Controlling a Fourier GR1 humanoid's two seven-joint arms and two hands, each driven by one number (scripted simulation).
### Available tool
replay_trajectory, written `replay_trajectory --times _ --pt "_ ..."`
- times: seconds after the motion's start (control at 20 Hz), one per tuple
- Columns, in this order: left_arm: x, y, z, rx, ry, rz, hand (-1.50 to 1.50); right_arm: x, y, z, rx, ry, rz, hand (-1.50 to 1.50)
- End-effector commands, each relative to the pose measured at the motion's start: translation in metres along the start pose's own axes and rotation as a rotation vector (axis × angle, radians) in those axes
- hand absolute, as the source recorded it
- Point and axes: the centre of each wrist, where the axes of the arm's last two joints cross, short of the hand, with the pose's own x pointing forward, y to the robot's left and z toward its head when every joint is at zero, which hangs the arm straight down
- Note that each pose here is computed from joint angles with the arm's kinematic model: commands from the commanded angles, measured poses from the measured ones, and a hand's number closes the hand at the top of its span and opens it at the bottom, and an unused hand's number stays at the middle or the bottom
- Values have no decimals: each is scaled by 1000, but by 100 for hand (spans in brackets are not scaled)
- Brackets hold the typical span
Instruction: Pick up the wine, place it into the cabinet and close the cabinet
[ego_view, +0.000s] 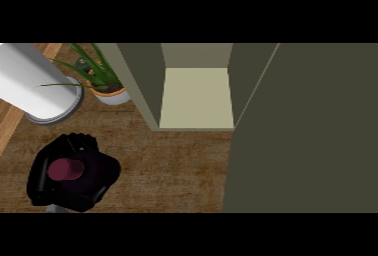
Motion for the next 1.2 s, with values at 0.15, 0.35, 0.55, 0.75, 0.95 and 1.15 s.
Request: replay_trajectory --times 0.15,0.35,0.55,0.75,0.95,1.15 --pt "41 -60 -27 -25 3 9 150 13 11 15 44 -26 -67 -150" --pt "43 -70 -25 -113 58 22 150 10 -1 28 17 -43 -69 -150" --pt "53 -119 -42 -129 24 47 150 5 6 12 35 -50 -71 -150" --pt "68 -138 -54 -121 39 88 150 3 -3 26 23 -40 -68 -150" --pt "75 -173 -62 -115 31 82 150 18 -1 21 54 -40 -56 -150" --pt "69 -189 -84 -99 37 95 150 13 3 30 40 -50 -65 -150"
